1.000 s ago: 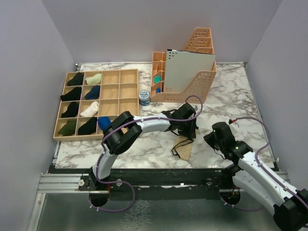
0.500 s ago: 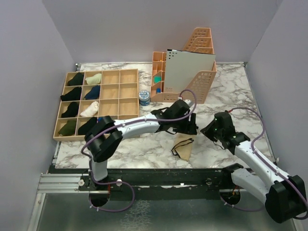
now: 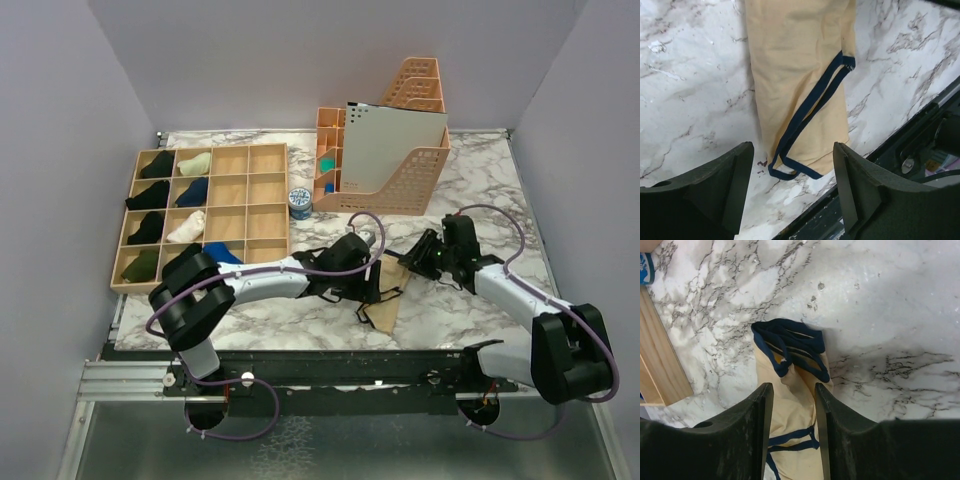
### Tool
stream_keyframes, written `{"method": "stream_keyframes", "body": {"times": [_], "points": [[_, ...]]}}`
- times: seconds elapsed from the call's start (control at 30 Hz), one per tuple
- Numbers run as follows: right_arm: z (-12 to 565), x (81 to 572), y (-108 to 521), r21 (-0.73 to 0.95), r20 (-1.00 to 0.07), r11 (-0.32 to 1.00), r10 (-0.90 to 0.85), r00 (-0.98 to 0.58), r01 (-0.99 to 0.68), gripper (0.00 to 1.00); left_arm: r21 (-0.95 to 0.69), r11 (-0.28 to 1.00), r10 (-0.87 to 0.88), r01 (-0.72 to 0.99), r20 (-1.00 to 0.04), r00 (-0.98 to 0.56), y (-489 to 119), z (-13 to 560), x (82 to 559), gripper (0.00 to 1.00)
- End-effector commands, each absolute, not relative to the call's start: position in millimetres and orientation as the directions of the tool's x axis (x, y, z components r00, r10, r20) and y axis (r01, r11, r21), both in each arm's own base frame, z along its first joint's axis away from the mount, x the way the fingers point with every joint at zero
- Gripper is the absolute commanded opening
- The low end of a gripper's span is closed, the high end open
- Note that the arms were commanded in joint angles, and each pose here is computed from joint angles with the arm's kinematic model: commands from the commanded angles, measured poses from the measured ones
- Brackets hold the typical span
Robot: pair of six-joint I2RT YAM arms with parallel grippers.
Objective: Roll the underwear
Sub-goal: Fold the underwear at the center of the board.
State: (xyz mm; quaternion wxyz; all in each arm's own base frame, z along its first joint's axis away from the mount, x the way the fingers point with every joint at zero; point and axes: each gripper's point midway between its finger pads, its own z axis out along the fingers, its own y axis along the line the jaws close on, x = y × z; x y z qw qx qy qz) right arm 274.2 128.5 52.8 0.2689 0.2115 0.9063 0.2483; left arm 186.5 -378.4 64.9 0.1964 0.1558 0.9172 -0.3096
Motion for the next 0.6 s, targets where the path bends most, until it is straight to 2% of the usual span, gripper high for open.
{"method": "stream_keyframes", "body": {"times": [0.0,0.13,0.5,0.57], "points": [[67.6,288.3,136.8,0.589,-0.44,0.797,0.454,-0.775,0.132,0.41,-0.476,0.757,0.181,0.447,-0.505,-0.844,-379.1,65.2,182.6,0.71],[64.8,288.8,135.6,0.584,-0.44,0.801,0.449,-0.778,0.132,0.4,-0.448,0.771,0.196,0.452,-0.508,-0.839,-379.0,58.2,180.8,0.79],[58.5,293.1,145.7,0.601,-0.432,0.797,0.39,-0.813,0.063,0.39,-0.318,0.825,0.29,0.466,-0.47,-0.834,-368.1,20.5,178.1,0.78],[58.2,292.0,146.0,0.598,-0.436,0.8,0.378,-0.817,0.051,0.35,-0.317,0.823,0.295,0.471,-0.47,-0.832,-369.6,19.4,177.0,0.77]]}}
